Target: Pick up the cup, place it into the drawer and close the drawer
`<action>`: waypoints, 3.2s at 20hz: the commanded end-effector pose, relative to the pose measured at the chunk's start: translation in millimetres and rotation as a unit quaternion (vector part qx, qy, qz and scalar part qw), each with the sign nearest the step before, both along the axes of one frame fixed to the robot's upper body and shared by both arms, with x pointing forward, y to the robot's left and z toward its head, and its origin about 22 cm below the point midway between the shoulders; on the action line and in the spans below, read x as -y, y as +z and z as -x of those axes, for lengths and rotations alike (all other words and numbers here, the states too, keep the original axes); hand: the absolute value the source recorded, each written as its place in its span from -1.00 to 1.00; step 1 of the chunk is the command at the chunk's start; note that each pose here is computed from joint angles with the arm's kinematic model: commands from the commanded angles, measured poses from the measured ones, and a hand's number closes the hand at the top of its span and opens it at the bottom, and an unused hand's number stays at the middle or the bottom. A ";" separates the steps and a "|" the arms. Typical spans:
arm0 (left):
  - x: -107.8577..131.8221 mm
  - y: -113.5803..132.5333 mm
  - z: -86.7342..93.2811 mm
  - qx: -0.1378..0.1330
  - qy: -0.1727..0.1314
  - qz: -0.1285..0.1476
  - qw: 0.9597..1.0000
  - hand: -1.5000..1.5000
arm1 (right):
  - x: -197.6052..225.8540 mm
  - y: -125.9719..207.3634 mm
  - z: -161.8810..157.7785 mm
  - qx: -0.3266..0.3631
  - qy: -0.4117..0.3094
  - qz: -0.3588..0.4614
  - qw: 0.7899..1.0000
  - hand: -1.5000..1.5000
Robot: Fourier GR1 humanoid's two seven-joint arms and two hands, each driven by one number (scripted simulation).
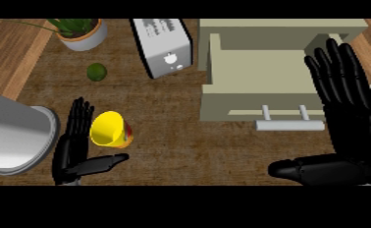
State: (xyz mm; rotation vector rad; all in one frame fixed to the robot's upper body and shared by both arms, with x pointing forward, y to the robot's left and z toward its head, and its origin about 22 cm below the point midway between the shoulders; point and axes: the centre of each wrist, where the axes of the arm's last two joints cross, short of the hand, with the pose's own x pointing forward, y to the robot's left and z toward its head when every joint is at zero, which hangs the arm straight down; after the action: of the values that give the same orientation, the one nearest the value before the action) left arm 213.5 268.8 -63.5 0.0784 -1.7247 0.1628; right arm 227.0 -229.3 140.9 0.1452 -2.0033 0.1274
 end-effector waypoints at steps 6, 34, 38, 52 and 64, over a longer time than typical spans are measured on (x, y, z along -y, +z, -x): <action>-16.2 -31.0 -18.1 -0.002 0.031 0.002 1.000 -1.00 | 3.2 3.8 12.6 -0.011 0.008 0.001 1.000 -1.00; -20.6 -84.1 -30.0 0.008 -0.001 0.059 0.998 -1.00 | 5.1 -0.7 14.9 0.004 0.014 -0.004 1.000 -1.00; 3.6 -79.1 -37.2 0.007 -0.028 0.087 0.996 -1.00 | 12.8 0.3 6.9 0.000 0.004 0.001 1.000 -1.00; 4.9 -89.1 -38.2 0.074 -0.080 0.132 0.985 1.00 | -4.5 9.4 9.1 -0.003 0.010 0.005 1.000 -1.00; -17.5 -65.4 -51.1 0.134 -0.013 0.077 0.988 1.00 | 24.6 8.6 4.0 -0.001 0.015 0.007 1.000 -1.00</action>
State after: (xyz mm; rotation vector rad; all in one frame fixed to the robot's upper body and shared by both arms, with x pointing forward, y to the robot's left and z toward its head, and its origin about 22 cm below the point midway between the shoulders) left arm 262.9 277.1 -138.6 -0.0945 -1.8764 0.2870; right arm 220.1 -244.1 144.7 0.1566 -1.9979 0.1500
